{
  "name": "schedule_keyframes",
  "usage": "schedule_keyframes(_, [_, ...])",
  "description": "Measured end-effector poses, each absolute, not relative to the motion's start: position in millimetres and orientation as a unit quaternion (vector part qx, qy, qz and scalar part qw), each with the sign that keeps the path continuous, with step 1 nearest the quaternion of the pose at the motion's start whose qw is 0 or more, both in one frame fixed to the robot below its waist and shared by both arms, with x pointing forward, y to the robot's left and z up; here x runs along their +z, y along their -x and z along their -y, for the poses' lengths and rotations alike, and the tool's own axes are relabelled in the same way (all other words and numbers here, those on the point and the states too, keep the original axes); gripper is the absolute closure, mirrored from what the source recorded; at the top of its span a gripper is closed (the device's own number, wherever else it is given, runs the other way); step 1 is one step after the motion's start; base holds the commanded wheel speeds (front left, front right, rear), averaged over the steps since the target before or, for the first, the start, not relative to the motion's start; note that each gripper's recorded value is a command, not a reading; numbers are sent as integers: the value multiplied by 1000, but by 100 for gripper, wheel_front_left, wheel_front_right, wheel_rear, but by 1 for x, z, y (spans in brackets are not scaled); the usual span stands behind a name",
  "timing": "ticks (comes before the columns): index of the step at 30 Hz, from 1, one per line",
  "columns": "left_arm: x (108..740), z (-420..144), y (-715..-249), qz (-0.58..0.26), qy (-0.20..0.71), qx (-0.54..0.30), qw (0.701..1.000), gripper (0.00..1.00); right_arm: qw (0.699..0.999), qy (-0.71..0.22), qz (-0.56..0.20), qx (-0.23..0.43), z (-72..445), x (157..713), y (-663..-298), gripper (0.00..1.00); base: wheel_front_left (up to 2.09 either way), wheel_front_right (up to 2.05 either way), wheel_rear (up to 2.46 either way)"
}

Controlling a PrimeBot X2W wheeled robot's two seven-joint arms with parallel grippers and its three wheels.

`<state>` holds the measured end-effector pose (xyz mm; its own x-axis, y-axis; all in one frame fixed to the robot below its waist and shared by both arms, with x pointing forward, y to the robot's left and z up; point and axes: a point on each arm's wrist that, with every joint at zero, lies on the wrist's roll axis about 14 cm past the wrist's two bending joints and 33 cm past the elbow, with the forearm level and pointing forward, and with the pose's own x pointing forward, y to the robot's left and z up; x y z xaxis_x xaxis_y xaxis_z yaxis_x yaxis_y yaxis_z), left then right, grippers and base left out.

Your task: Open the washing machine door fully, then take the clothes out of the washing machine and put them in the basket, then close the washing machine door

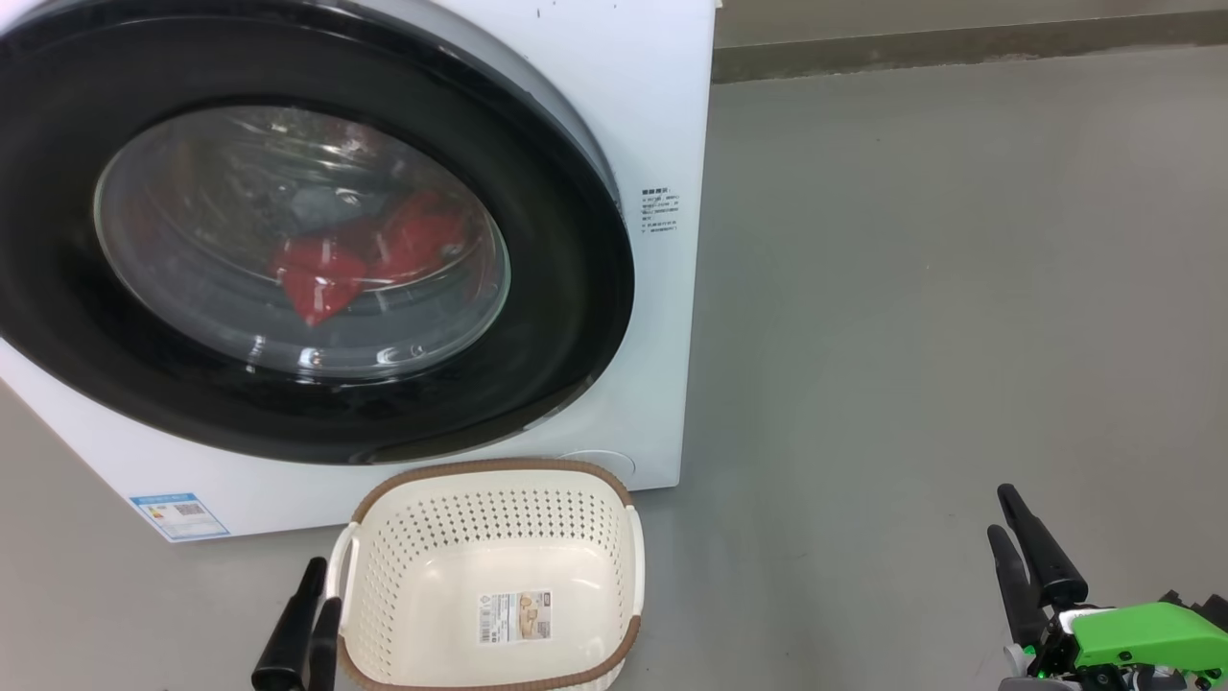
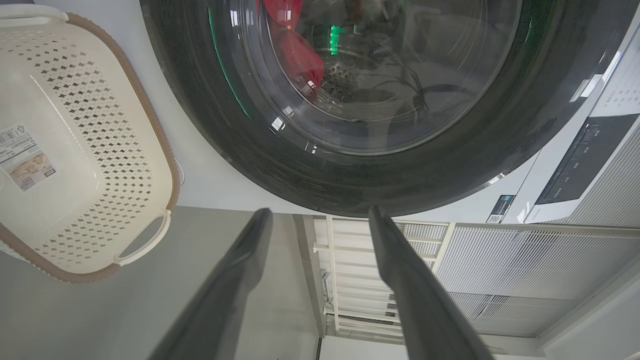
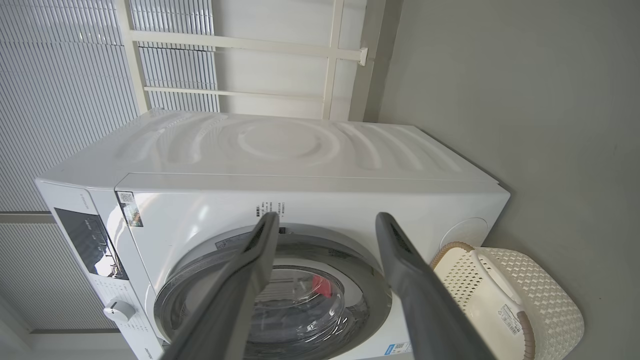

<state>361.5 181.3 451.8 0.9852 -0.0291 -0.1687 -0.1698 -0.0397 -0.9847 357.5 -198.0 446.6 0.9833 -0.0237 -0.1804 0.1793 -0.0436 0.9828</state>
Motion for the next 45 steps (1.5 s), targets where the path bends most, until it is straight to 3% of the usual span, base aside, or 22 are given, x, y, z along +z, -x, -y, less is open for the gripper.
schedule_keyframes(5, [454, -183, -362, -64, 715, 52, 695, 0, 692, -716, -52, -72, 197, 448, -358, 0, 0, 0, 0])
schedule_keyframes(20, [458, -186, -362, -59, 646, 52, 759, 0, 740, -666, -65, -71, 193, 445, -359, 0, 0, 0, 0])
schedule_keyframes(31, [464, -188, -363, -55, 576, 48, 814, 0, 802, -589, -81, -63, 190, 441, -358, 0, 0, 0, 0])
schedule_keyframes(45, [466, -184, -361, -59, 487, 44, 870, 0, 847, -523, -80, -49, 187, 445, -359, 0, 0, 0, 0])
